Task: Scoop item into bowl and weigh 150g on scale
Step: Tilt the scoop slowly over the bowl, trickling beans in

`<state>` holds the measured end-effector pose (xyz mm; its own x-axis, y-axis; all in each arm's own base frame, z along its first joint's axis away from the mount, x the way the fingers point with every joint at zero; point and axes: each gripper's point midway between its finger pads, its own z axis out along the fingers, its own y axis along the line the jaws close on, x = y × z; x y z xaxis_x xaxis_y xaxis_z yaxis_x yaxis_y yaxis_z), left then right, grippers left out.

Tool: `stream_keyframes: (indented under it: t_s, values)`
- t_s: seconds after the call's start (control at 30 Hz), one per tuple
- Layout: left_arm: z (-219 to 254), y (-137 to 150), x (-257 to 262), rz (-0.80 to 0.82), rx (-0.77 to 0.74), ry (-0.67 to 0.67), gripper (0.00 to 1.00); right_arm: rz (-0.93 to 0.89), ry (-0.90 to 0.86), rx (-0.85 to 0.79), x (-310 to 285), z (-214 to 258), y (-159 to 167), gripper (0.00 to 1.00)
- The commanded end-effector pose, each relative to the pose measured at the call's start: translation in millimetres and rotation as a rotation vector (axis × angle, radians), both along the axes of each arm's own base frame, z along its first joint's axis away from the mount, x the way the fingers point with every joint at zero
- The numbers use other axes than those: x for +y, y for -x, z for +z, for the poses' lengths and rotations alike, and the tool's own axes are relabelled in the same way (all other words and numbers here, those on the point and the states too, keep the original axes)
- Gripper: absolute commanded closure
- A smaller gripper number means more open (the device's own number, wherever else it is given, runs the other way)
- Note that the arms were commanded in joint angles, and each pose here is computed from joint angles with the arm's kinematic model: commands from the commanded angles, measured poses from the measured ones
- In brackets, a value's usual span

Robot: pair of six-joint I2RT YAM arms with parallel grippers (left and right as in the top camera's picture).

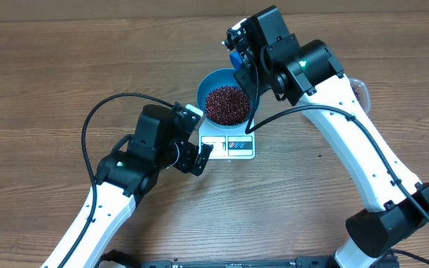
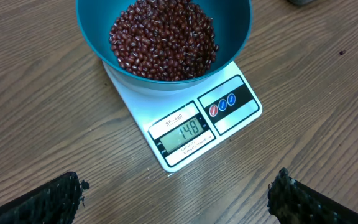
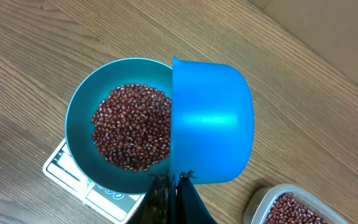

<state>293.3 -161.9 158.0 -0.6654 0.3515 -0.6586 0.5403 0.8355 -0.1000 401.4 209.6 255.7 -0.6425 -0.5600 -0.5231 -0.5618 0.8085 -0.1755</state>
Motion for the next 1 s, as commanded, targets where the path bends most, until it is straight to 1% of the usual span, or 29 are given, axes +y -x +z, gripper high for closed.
stream_keyframes:
  t_s: [0.0, 0.97]
  values:
    - [-2.3, -1.2, 1.8, 0.017, 0.009, 0.000, 0.00, 0.005, -0.003, -0.054, -0.5, 17.7, -1.6, 0.96]
    - [-2.3, -1.2, 1.9, 0.017, 0.009, -0.001, 0.00, 0.001, -0.016, -0.032, 0.5, 15.4, 2.0, 0.96]
